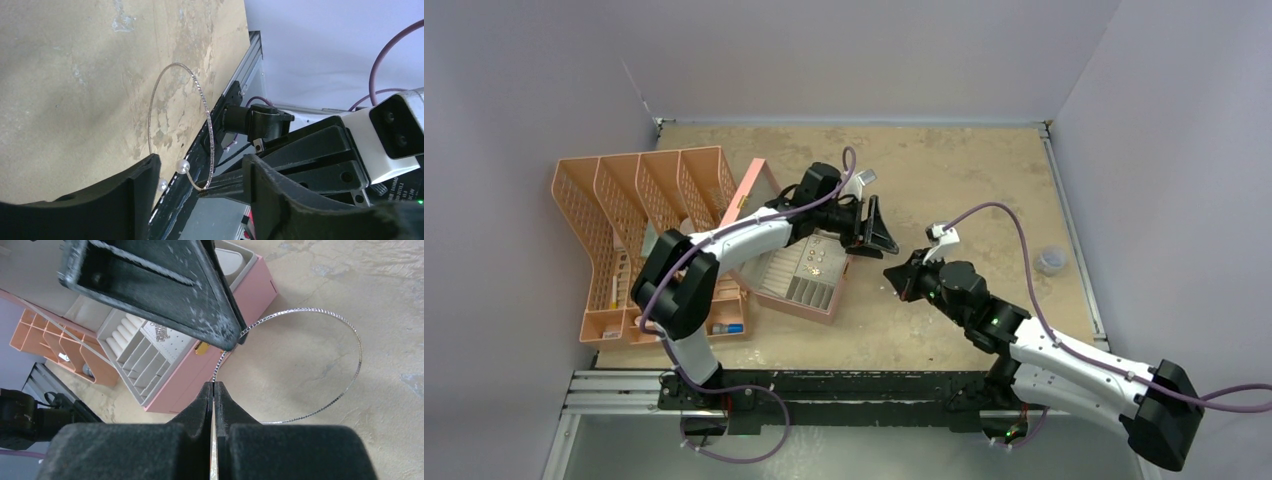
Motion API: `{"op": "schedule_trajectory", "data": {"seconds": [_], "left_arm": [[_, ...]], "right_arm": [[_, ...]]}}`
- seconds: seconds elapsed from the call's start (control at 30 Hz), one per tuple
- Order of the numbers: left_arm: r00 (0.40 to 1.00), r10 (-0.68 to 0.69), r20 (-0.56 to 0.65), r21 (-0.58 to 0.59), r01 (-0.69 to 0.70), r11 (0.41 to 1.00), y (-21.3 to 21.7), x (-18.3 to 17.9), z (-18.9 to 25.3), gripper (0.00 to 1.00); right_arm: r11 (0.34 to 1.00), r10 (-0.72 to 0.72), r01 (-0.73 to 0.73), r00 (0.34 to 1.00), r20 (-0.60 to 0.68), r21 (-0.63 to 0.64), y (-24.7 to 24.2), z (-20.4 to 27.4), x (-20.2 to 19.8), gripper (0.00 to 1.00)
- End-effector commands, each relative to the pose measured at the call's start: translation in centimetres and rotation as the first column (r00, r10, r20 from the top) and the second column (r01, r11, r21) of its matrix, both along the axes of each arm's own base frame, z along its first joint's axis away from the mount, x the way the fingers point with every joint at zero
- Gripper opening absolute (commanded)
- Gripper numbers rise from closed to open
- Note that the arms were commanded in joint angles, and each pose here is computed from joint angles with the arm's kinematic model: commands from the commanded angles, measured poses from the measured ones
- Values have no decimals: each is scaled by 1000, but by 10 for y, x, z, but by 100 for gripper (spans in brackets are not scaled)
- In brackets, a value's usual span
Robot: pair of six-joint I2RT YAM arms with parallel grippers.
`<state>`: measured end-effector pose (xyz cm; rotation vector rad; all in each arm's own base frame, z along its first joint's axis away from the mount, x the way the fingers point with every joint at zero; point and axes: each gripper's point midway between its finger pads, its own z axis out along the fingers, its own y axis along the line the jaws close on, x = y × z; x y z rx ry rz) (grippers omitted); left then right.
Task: Organize the mixed jewelry
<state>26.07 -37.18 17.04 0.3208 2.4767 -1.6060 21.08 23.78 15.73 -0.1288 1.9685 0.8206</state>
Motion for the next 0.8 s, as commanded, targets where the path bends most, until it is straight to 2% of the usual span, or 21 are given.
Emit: {"op": "schedule_trajectory", "data": {"seconds": [0.0, 0.1, 0.27, 0.4, 0.5, 0.53, 0.67, 0.77], "left_arm": [[996, -53, 67, -51, 57, 997, -15, 0, 19, 54], [997, -53, 52, -12, 53, 999, -17, 0, 11, 44], [996, -51, 76, -11, 52, 999, -17, 1, 15, 26], [992, -61, 107, -22, 63, 998, -16, 0, 22, 1], [988, -52, 147, -27, 57, 998, -14, 0, 26, 0], [985, -45, 165, -27, 50, 998, -13, 1, 28, 0], [970, 10, 244, -23, -5, 1000, -5, 5, 37, 0], [944, 81, 320, -6, -84, 996, 7, 12, 44, 0]], "right_arm": [[999, 32, -34, 998, 62, 38, 10, 20, 3, 0], [998, 33, -36, 997, 64, 45, 11, 24, 3, 0], [998, 35, -37, 998, 44, 50, 14, 20, 3, 0], [998, 17, -18, 1000, 20, 60, 15, 18, 5, 0], [997, 9, -7, 1000, -25, 82, 16, 15, 3, 0], [996, 19, -14, 999, -48, 93, 18, 14, 0, 3], [984, -9, 15, 999, -37, 176, 17, 37, 1, 32], [967, -23, 24, 1000, -8, 252, 16, 69, 2, 40]]}}
